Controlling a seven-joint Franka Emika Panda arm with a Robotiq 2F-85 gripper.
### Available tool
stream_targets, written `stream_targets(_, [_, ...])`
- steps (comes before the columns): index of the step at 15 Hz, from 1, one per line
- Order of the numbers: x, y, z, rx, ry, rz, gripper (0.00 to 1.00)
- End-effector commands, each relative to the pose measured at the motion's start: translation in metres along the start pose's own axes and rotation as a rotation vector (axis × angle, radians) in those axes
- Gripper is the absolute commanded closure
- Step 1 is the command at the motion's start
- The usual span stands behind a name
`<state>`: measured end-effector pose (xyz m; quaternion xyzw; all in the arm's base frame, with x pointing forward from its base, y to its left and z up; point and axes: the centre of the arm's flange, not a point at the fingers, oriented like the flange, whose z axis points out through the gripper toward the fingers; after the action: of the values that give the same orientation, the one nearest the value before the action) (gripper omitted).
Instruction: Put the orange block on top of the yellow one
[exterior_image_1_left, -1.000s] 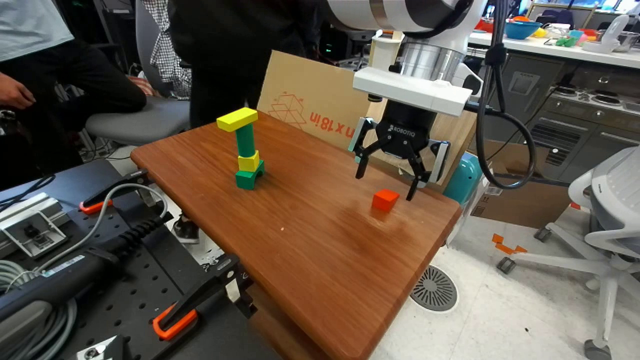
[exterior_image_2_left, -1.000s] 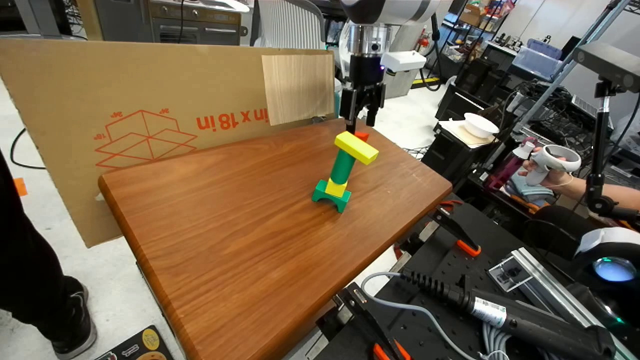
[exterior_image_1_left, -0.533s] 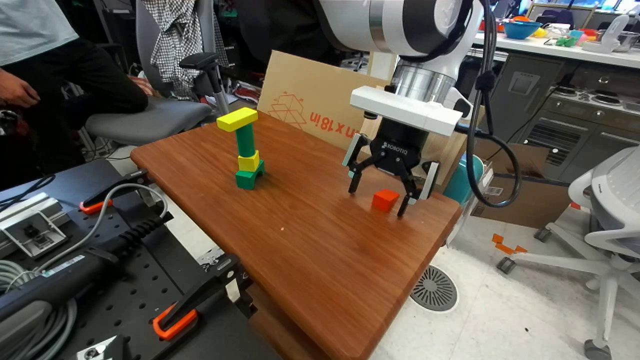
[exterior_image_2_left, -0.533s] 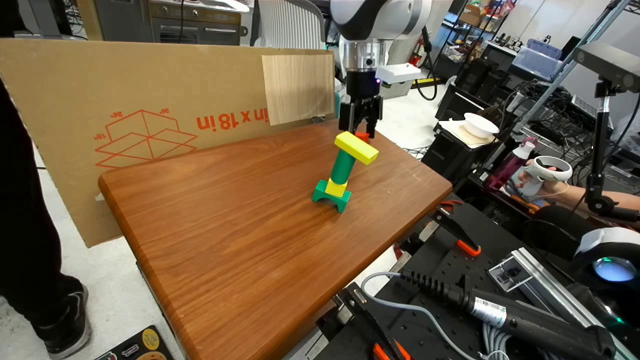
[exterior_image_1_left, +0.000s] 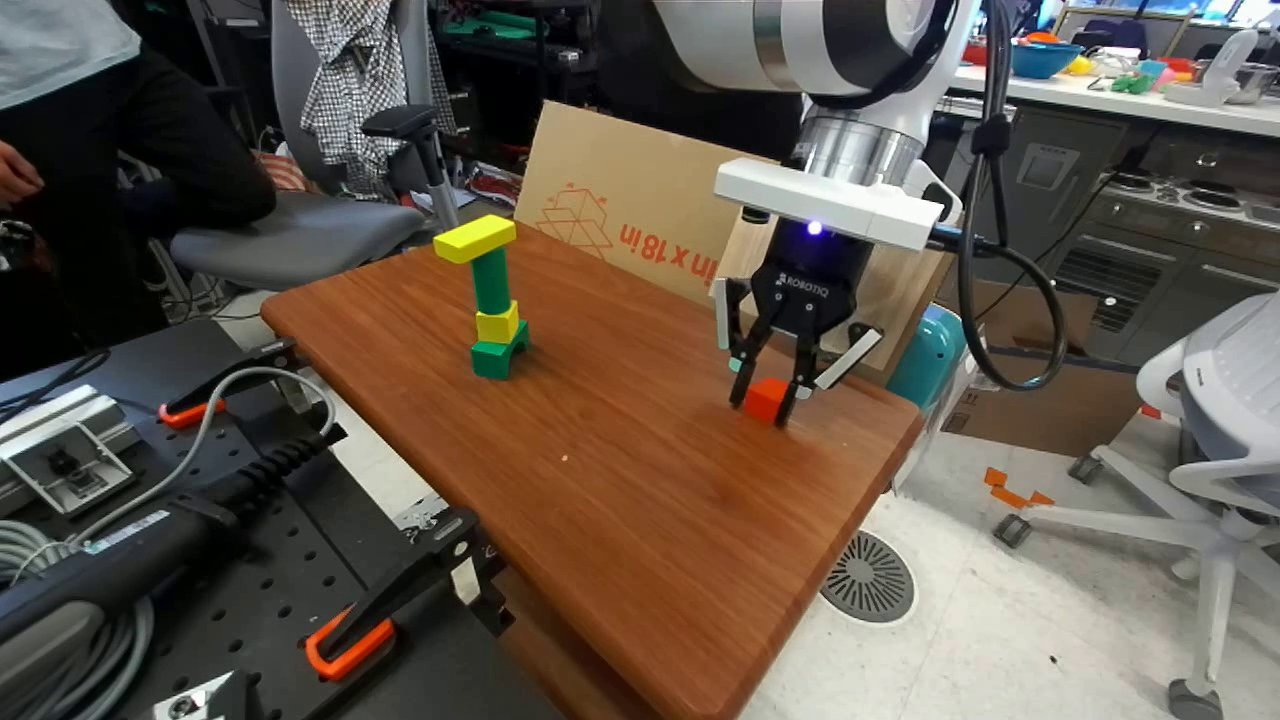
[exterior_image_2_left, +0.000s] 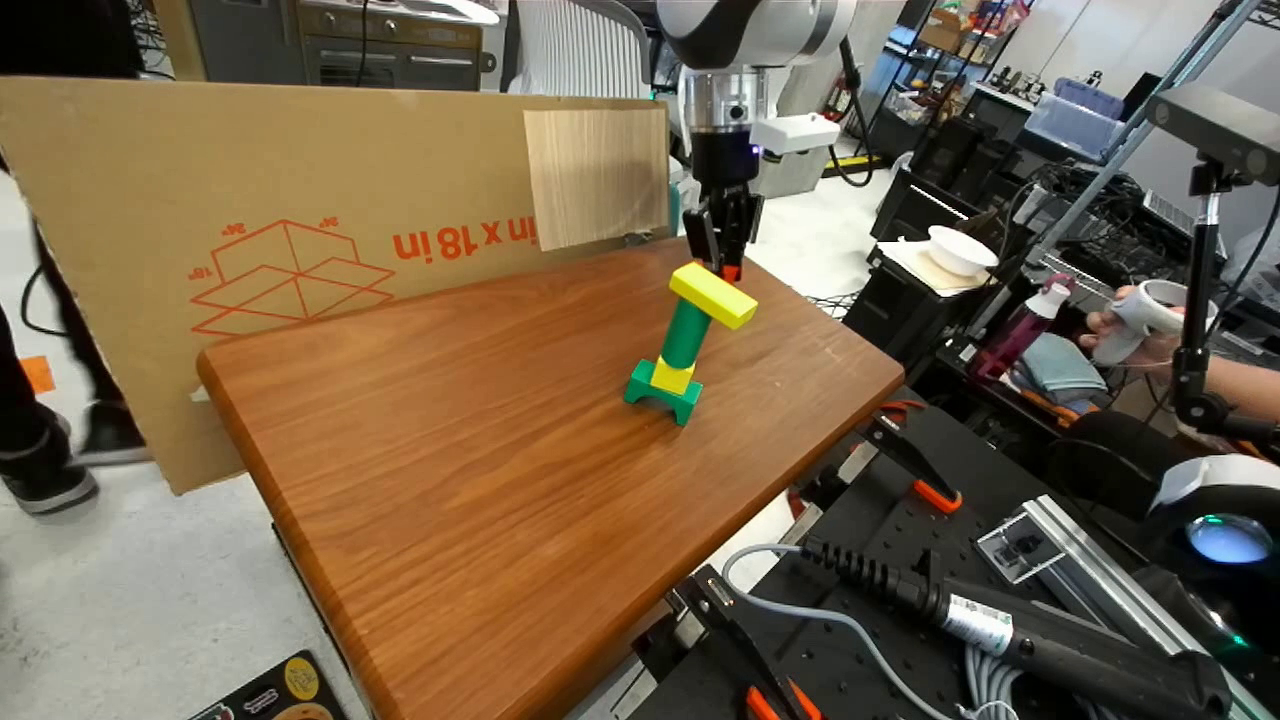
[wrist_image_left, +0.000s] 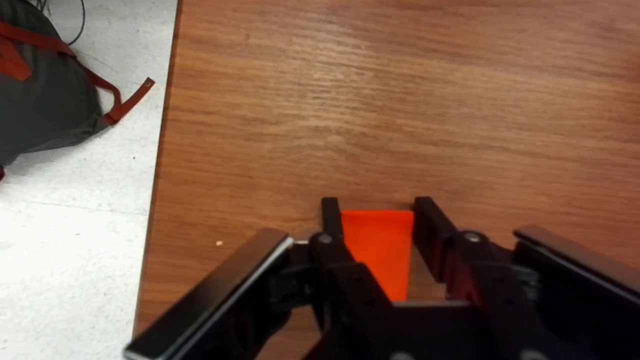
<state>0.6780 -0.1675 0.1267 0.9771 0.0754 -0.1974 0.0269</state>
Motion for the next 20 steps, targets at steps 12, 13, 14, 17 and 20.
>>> stream_targets(12, [-0.128, -0.051, -0.148, -0.095, 0.216, -0.216, 0.91])
stream_targets(13, [-0.141, -0.06, -0.157, -0.082, 0.222, -0.255, 0.91])
stream_targets(14, [-0.154, -0.07, -0.162, -0.07, 0.222, -0.293, 0.91])
stream_targets(17, [-0.194, -0.106, -0.171, -0.07, 0.219, -0.396, 0.91])
stream_targets(20, [-0.219, -0.136, -0.172, -0.09, 0.211, -0.474, 0.91])
